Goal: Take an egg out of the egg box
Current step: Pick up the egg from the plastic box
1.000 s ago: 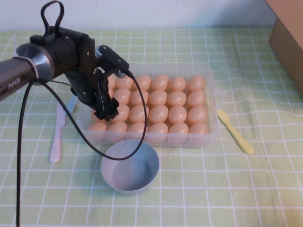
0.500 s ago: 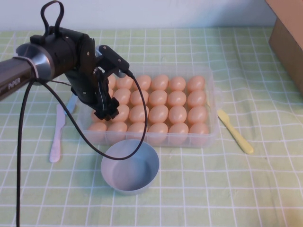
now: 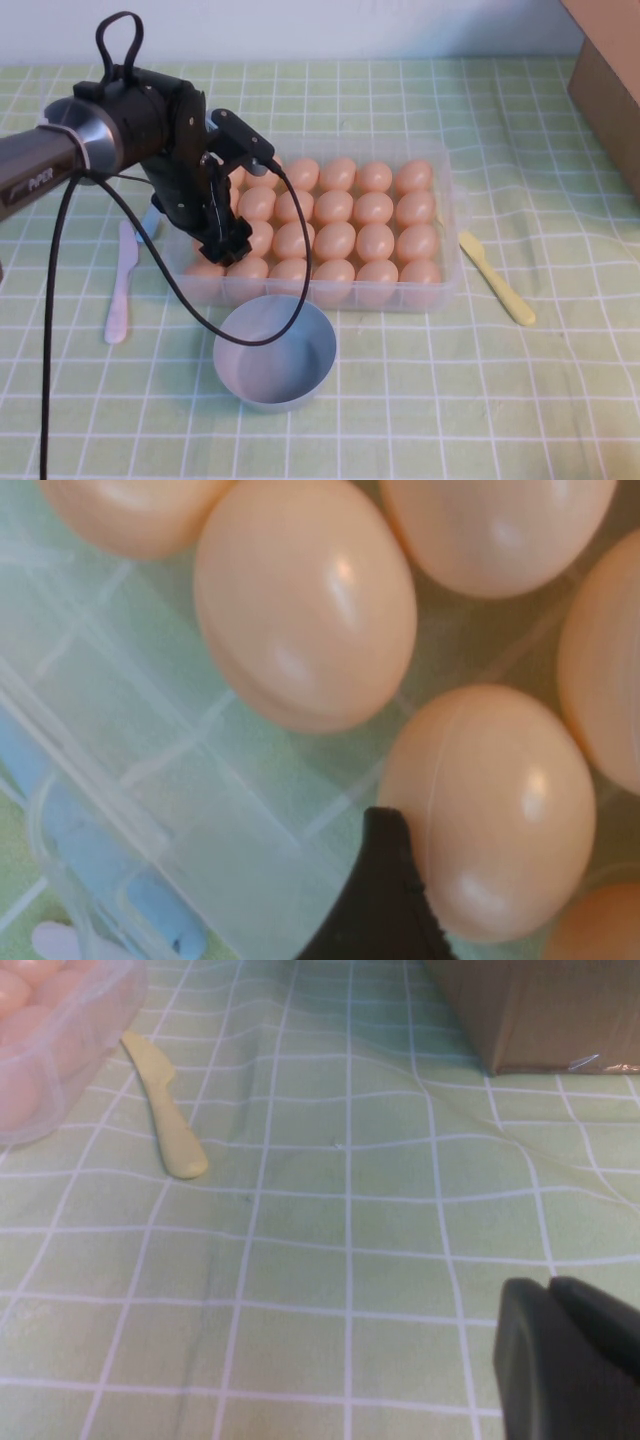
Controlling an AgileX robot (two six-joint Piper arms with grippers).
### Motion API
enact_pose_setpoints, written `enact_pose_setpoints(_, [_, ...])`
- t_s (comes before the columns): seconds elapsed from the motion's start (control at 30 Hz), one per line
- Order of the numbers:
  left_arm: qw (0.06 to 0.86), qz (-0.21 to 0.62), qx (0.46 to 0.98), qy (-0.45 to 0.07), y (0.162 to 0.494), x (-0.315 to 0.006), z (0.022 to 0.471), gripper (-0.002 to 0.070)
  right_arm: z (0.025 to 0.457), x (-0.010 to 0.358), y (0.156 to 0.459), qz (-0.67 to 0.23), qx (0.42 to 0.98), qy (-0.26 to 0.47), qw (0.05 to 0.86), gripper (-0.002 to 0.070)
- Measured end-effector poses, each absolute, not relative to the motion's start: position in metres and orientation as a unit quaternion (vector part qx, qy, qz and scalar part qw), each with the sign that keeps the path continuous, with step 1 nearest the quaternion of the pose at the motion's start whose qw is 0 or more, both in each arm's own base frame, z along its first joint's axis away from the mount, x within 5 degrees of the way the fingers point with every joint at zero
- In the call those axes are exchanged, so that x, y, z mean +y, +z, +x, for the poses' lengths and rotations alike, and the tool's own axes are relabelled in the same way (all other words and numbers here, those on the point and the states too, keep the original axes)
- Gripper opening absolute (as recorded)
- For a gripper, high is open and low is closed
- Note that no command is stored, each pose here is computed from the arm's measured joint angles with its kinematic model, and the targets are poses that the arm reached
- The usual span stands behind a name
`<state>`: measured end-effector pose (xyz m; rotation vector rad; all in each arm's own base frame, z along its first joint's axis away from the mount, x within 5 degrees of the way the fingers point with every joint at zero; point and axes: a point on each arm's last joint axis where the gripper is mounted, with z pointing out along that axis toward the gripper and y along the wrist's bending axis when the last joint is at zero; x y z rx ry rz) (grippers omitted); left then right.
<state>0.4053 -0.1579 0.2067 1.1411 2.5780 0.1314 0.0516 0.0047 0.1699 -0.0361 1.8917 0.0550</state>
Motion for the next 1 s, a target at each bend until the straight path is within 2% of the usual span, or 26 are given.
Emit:
enact_pose_setpoints(0.73, [0.170, 0.404, 0.897, 0.053, 0.195, -0.160, 0.412, 0.0499, 0.052, 0.005, 0.170, -0.015, 0.811, 0.024, 0.585, -0.0017])
enact_pose_setpoints(1.0, [0.169, 0.406, 0.896, 0.056, 0.194, -0.159, 0.413, 0.0377, 0.052, 0.005, 0.170, -0.015, 0.811, 0.024, 0.585, -0.0017])
